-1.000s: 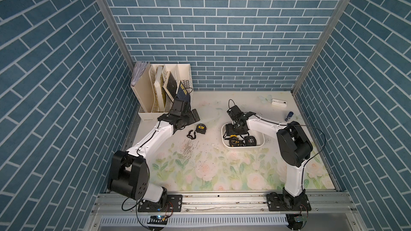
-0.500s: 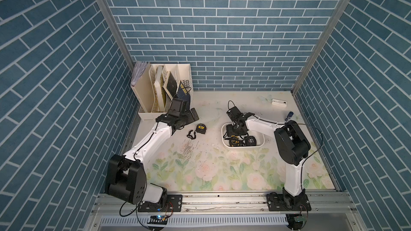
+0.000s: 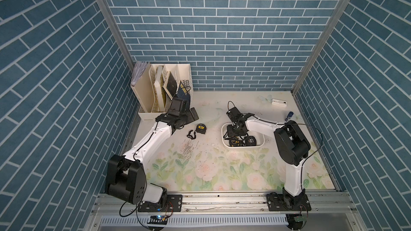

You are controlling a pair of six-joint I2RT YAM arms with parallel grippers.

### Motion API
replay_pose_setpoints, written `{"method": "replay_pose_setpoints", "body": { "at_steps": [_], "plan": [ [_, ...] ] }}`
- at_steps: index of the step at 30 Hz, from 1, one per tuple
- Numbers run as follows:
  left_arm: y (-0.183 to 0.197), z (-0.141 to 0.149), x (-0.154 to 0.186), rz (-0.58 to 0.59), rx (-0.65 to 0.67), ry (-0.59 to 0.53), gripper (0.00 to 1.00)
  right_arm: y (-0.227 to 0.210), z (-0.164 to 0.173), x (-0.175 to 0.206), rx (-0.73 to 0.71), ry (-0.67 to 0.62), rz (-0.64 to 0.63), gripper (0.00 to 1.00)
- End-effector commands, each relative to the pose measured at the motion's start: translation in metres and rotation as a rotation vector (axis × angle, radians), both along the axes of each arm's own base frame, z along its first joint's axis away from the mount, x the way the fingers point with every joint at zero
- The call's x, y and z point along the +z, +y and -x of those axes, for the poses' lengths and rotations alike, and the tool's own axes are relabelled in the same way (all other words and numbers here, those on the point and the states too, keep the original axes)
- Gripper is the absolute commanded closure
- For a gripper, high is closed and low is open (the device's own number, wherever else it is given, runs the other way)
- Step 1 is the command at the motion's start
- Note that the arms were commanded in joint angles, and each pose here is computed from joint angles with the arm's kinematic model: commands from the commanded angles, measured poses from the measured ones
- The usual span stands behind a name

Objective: Take the tape measure out of the storage box
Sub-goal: Pick up the tape measure from the storage box.

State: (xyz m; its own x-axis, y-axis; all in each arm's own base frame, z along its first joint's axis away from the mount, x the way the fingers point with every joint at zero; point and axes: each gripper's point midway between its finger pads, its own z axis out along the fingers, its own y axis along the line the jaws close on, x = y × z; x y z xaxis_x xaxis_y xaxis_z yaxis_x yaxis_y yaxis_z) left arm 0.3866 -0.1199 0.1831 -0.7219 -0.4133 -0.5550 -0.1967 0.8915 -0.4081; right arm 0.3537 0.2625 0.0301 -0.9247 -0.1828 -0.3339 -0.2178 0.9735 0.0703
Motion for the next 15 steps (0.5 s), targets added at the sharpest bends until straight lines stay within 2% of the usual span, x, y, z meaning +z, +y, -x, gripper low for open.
{"method": "replay_pose_setpoints", "body": {
  "at_steps": [1,9,12,15],
  "plan": [
    [-0.009,-0.006,0.019,0.051,-0.028,-0.029,0.00,-0.003,-0.006,0.050,0.045,-0.125,-0.017,0.93],
    [-0.034,-0.011,0.036,0.150,-0.114,-0.018,0.00,-0.009,0.001,0.150,0.164,-0.347,-0.094,0.99],
    [-0.058,-0.010,0.047,0.256,-0.216,-0.020,0.00,-0.001,0.018,0.187,0.284,-0.431,-0.193,0.98],
    [-0.090,-0.002,0.050,0.412,-0.351,0.023,0.01,0.004,0.039,0.223,0.397,-0.515,-0.286,0.98]
  ]
}}
